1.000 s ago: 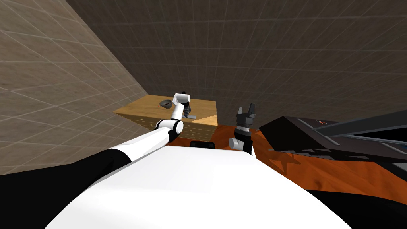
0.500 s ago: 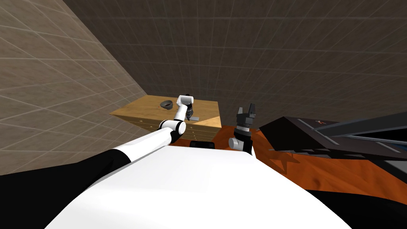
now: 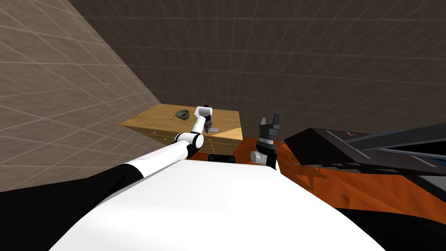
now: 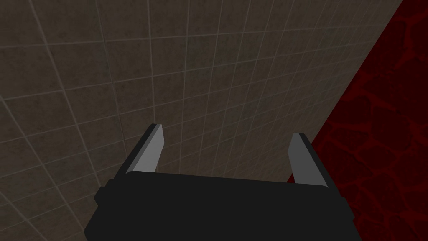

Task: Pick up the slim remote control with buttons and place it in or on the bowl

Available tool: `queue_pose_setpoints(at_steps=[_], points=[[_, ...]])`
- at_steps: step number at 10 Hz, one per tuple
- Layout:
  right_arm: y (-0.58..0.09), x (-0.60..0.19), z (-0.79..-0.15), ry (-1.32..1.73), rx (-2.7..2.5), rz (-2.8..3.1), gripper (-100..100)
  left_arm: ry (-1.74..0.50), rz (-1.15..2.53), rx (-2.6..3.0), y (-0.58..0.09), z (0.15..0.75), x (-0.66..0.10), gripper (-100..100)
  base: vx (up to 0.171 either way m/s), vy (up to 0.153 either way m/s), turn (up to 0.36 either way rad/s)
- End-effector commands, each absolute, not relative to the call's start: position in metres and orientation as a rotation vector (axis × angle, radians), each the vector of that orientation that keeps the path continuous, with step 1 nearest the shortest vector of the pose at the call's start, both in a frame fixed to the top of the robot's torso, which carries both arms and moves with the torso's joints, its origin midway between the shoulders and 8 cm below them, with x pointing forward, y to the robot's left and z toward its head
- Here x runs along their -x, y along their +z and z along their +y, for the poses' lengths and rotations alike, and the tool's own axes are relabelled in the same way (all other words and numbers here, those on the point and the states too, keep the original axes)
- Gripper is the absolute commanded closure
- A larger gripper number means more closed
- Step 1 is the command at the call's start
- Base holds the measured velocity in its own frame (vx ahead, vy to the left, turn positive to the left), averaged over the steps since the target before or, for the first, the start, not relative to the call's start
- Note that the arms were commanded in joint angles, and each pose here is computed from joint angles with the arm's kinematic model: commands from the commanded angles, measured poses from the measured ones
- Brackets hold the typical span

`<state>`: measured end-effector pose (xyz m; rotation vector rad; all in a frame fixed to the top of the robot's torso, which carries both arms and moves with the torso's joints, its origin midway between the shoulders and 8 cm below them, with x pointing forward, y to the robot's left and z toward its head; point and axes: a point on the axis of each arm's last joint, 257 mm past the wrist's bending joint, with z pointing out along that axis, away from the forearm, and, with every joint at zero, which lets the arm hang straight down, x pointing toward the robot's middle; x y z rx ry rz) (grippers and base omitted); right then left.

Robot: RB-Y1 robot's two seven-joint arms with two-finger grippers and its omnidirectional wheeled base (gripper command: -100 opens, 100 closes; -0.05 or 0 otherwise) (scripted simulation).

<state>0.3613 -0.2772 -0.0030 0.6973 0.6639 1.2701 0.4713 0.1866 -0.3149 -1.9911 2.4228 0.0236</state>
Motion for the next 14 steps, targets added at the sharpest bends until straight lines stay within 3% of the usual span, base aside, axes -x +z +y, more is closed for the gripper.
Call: queue_pose_setpoints(at_steps=[1, 5, 6, 7, 9, 10, 11, 14], points=[[-0.003, -0.361, -0.277, 1.270, -0.697, 0.664, 0, 0.024, 2.423, 1.991, -0.315, 0.187, -0.471, 100, 0.000, 0.000, 0.000], [-0.003, -0.361, -0.277, 1.270, -0.697, 0.664, 0, 0.025, 2.422, 1.993, -0.315, 0.187, -0.471, 100, 0.000, 0.000, 0.000], [-0.003, -0.361, -0.277, 1.270, -0.697, 0.664, 0, 0.025, 2.423, 1.993, -0.315, 0.187, -0.471, 0, 0.000, 0.000, 0.000], [-0.003, -0.361, -0.277, 1.270, -0.697, 0.664, 0, 0.025, 2.424, 1.992, -0.303, 0.187, -0.473, 100, 0.000, 0.000, 0.000], [-0.003, -0.361, -0.277, 1.270, -0.697, 0.664, 0, 0.022, 2.423, 1.991, -0.302, 0.187, -0.473, 100, 0.000, 0.000, 0.000], [-0.003, -0.361, -0.277, 1.270, -0.697, 0.664, 0, 0.023, 2.424, 1.991, -0.301, 0.187, -0.473, 0, 0.000, 0.000, 0.000], [-0.003, -0.361, -0.277, 1.270, -0.697, 0.664, 0, -0.016, 2.378, 1.969, -0.283, 0.198, -0.490, 100, -0.059, 0.023, -0.028], [-0.003, -0.361, -0.277, 1.270, -0.697, 0.664, 0, -0.079, 2.300, 1.924, -0.253, 0.224, -0.518, 100, -0.125, 0.076, -0.085]])
